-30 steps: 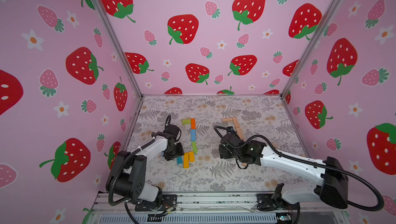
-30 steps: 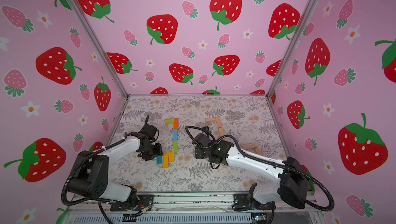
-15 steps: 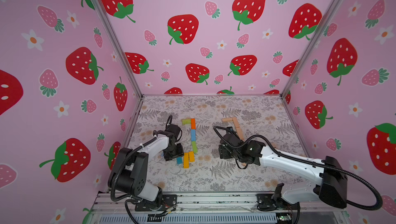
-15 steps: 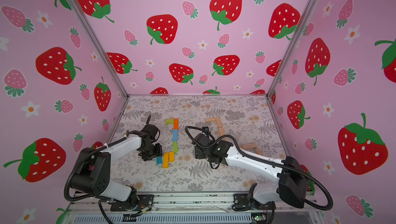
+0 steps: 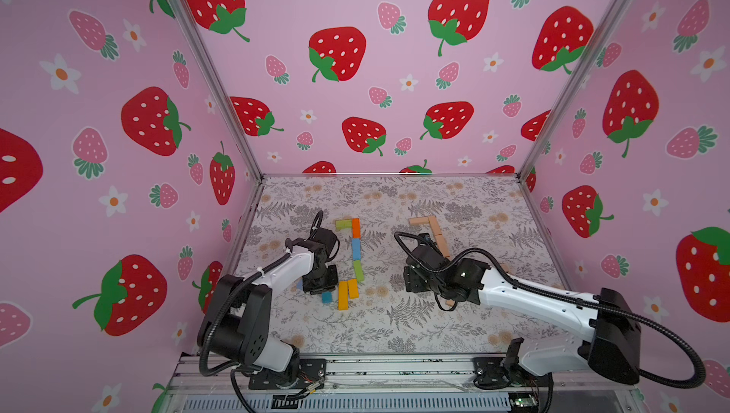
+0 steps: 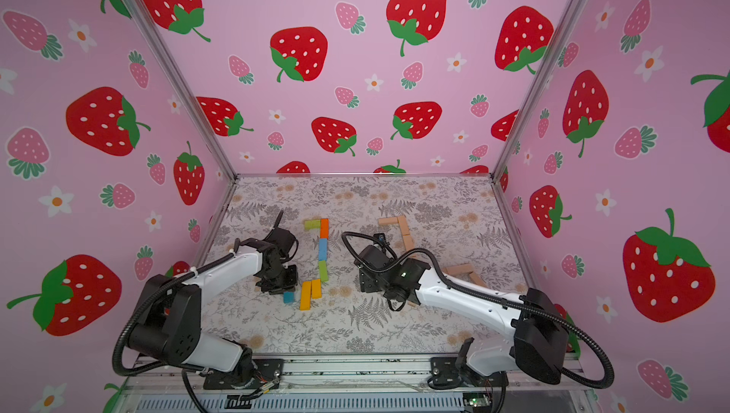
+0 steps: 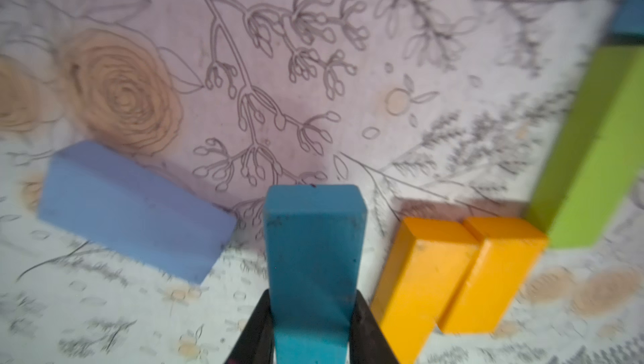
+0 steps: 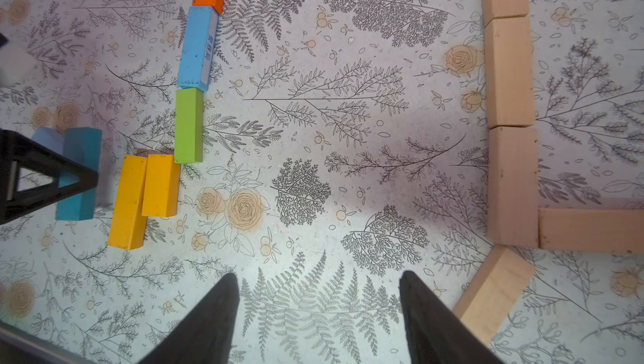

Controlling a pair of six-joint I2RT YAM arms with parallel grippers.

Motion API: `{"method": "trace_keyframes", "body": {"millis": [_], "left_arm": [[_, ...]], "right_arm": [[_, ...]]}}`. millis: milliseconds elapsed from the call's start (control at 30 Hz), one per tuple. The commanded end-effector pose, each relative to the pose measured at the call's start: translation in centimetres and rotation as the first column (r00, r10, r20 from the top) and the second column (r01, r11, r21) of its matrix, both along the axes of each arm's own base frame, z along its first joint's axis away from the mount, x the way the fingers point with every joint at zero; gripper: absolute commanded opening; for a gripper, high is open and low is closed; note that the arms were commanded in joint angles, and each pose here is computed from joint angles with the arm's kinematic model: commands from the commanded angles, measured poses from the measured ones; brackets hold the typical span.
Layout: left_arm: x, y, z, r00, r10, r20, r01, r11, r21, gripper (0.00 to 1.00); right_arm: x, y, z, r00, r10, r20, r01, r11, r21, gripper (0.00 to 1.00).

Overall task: Assemble a giraffe with building blocks
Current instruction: Pick up the building block from the center of the board.

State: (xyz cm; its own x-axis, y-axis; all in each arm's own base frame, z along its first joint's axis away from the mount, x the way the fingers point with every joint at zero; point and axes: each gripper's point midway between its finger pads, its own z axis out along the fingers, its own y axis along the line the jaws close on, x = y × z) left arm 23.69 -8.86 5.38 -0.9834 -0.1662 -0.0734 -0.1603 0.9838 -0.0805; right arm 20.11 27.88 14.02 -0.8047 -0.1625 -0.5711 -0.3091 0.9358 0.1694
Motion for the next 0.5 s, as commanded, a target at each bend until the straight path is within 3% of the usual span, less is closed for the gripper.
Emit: {"method": "trace_keyframes", "body": {"millis": [0,167,267,467], "left_arm": [[1.7,-2.4,6.4,0.976,-0.158,0.147,0.160,0.987,-0.002,0.20],[4.0,-8.4,10.4,0.875,-0.413,0.251,0.425,0.905,0.011,0.14],[5.6,-11.7,9.9,0.807,-0.528,0.265,0.542,0.840,0.024,0.08],[8.0,-16.6,6.7,0.703,-0.670,0.240,0.682,0.730,0.040,0.07]], "right_arm": [[0.3,-1.7,1.4,0.999,-0.025,0.043,0.025,1.000,-0.006,0.73],[0.7,-4.5,4.2,0.991,-0.024,0.134,0.026,1.000,-0.013,0.72],[0.6,-6.4,5.6,0.981,-0.023,0.193,0.027,1.000,-0.015,0.72],[-0.2,-9.8,8.0,0.957,-0.051,0.285,0.041,0.998,0.039,0.70]]}}
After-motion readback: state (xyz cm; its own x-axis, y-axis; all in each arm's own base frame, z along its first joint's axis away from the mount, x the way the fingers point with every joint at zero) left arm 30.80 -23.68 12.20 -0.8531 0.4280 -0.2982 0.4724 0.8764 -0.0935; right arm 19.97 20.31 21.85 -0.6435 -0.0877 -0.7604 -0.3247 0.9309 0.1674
